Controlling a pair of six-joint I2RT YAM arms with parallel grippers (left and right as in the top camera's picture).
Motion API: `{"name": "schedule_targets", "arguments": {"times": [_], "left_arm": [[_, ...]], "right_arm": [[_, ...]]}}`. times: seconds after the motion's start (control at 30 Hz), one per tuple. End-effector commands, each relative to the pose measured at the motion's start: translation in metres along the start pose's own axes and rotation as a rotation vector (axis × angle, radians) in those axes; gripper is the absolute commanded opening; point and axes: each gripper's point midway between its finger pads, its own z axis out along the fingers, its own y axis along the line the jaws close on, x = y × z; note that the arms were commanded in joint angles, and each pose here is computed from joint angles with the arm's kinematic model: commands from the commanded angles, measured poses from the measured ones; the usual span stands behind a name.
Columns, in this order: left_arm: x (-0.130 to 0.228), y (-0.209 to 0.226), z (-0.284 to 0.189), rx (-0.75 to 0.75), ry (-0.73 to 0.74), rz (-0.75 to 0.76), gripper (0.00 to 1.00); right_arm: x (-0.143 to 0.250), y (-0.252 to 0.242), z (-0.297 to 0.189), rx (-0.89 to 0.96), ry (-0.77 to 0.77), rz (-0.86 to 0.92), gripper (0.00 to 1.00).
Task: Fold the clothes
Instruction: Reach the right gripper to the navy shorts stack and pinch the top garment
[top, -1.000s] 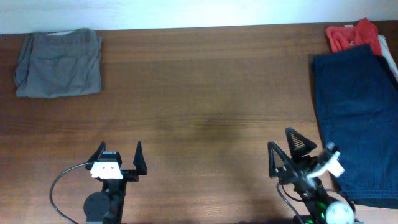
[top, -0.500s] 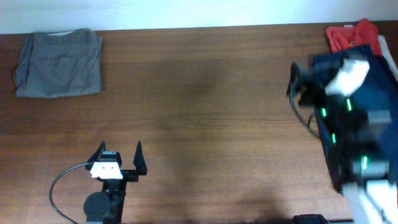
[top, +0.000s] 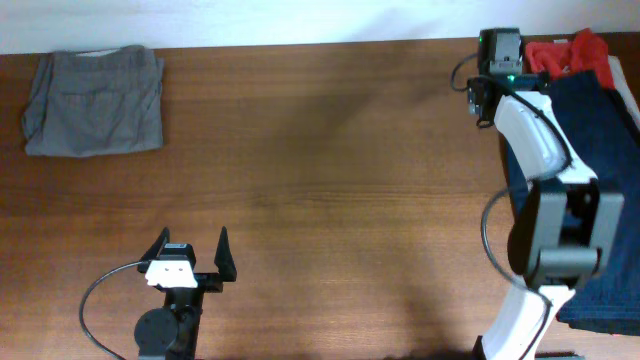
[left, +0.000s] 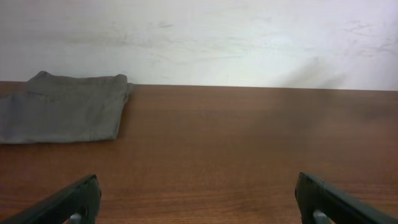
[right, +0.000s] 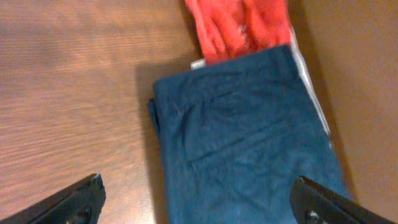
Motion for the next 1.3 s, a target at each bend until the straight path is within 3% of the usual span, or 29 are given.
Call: {"name": "schedule_targets", "arguments": {"times": [0.0,0.2,0.4,0.43,0.5,0.63,0.67,0.73,0.77,0.9,0.93,1.03,1.2,1.27], "left_arm": [[0.002,0.0,0.0,0.001,0.002,0.012,0.99],[0.002,0.0,0.0,0.001,0.002,0.012,0.99],[0.002,0.0,0.0,0.001,0.002,0.012,0.99],[0.002,0.0,0.0,0.001,0.002,0.012,1.0],[0.002,0.0,0.0,0.001,0.002,0.012,0.99],[0.002,0.0,0.0,0.001,0.002,0.012,0.99],[0.002,0.0,0.0,0.001,0.002,0.012,0.99],[0.002,0.0,0.0,0.001,0.002,0.012,0.99],[0.002,0.0,0.0,0.001,0.001,0.012,0.99],[0.002,0.0,0.0,0.001,0.001,0.012,0.99],[0.002,0.0,0.0,0.001,0.002,0.012,0.99],[0.002,0.0,0.0,0.001,0.002,0.012,0.99],[0.002,0.0,0.0,0.001,0.002,0.012,0.99],[0.002,0.0,0.0,0.001,0.002,0.012,0.99]], "right_arm": [[0.02,-0.005,0.051,0.031,0.062,0.005,0.98],[0.042,0.02,0.094,-0.092,0.095,-0.011,0.98],[0.053,0.011,0.107,-0.035,0.123,-0.011,0.98],[0.054,0.008,0.108,-0.032,0.125,-0.005,0.95],[0.058,-0.001,0.112,-0.024,0.137,0.008,0.74],[0.059,-0.001,0.115,-0.058,0.135,0.023,0.72],[0.059,-0.001,0.115,-0.057,0.133,0.023,0.63],[0.06,-0.002,0.115,-0.049,0.139,0.025,0.35],[0.059,-0.004,0.115,-0.045,0.138,0.026,0.32],[0.042,-0.018,0.099,-0.027,0.095,0.09,0.31],[0.034,-0.025,0.09,-0.023,0.078,0.1,0.23],[0.023,-0.041,0.073,-0.008,0.052,0.19,0.16],[0.007,-0.059,0.048,-0.001,0.008,0.214,0.13],[0.003,-0.064,0.04,0.0,-0.005,0.22,0.18]]}}
